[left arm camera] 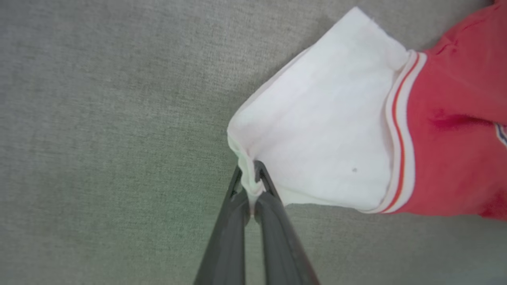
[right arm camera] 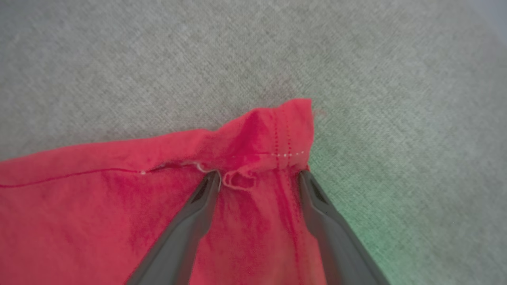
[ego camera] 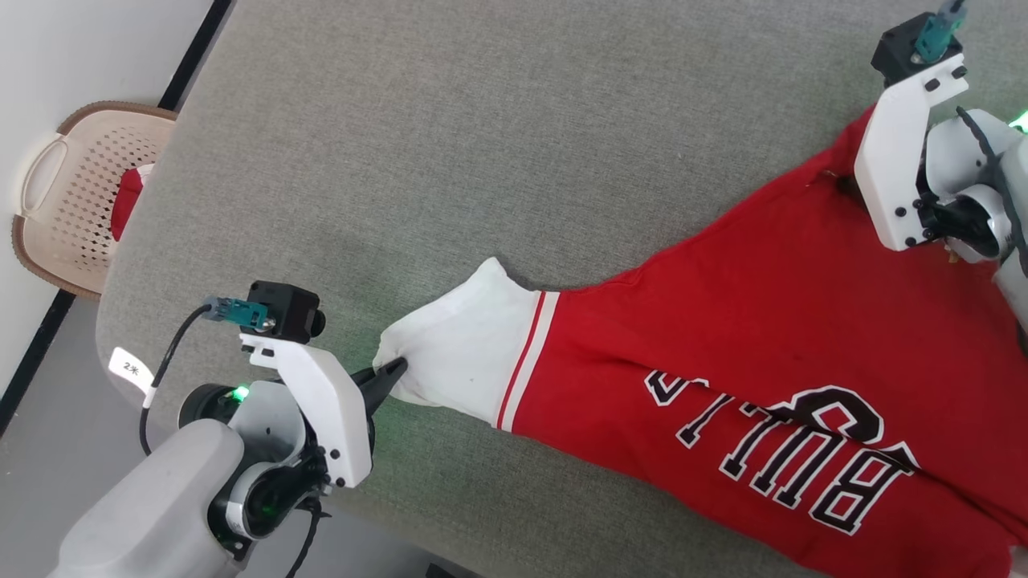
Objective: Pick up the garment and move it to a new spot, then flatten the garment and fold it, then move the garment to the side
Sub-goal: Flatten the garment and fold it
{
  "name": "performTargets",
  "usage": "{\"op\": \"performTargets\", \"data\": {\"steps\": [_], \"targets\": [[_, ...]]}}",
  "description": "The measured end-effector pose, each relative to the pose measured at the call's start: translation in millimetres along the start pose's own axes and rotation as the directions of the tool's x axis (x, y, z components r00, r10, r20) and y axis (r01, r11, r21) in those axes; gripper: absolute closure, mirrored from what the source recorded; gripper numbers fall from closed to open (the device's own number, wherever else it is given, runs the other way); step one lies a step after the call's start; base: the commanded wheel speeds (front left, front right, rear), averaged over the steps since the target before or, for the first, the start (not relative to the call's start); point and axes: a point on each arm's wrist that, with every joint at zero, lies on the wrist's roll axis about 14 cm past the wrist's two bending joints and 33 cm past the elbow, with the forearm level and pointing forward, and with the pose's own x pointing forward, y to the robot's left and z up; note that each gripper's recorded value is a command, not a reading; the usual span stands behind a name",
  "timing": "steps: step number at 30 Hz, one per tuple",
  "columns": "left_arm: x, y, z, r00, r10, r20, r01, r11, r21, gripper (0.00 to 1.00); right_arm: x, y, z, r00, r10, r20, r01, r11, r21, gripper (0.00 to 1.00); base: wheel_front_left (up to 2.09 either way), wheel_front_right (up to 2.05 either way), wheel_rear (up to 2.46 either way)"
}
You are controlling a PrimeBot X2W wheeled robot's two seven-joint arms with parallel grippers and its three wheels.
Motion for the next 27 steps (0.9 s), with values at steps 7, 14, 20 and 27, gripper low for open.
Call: {"op": "performTargets", "data": {"steps": [7,14,20,27], "targets": [[-0.3,5.9,14.2,1.000,0.010,0.013,-0.010,1.000,0.020,1.00,-10.9,-8.1,-2.2,1.000,-0.003,0.022,0.002,0.999,0.047,1.00,0.00,0.00,0.00],[-15.3,11.1,76.8,0.995,0.019,0.103,-0.031,0.993,0.116,1.00,-56.9,-35.5,0.3,0.990,-0.072,0.123,0.063,0.995,0.078,1.00,0.00,0.00,0.00],[-38.4,-5.2,155.6,0.972,-0.004,0.235,-0.055,0.968,0.244,1.00,-118.9,-54.3,18.4,0.950,-0.145,0.277,0.118,0.987,0.110,1.00,0.00,0.00,0.00],[-76.3,-54.8,244.2,0.906,-0.099,0.410,-0.068,0.925,0.373,1.00,-209.7,-80.7,34.5,0.854,-0.271,0.443,0.215,0.961,0.173,1.00,0.00,0.00,0.00]]}}
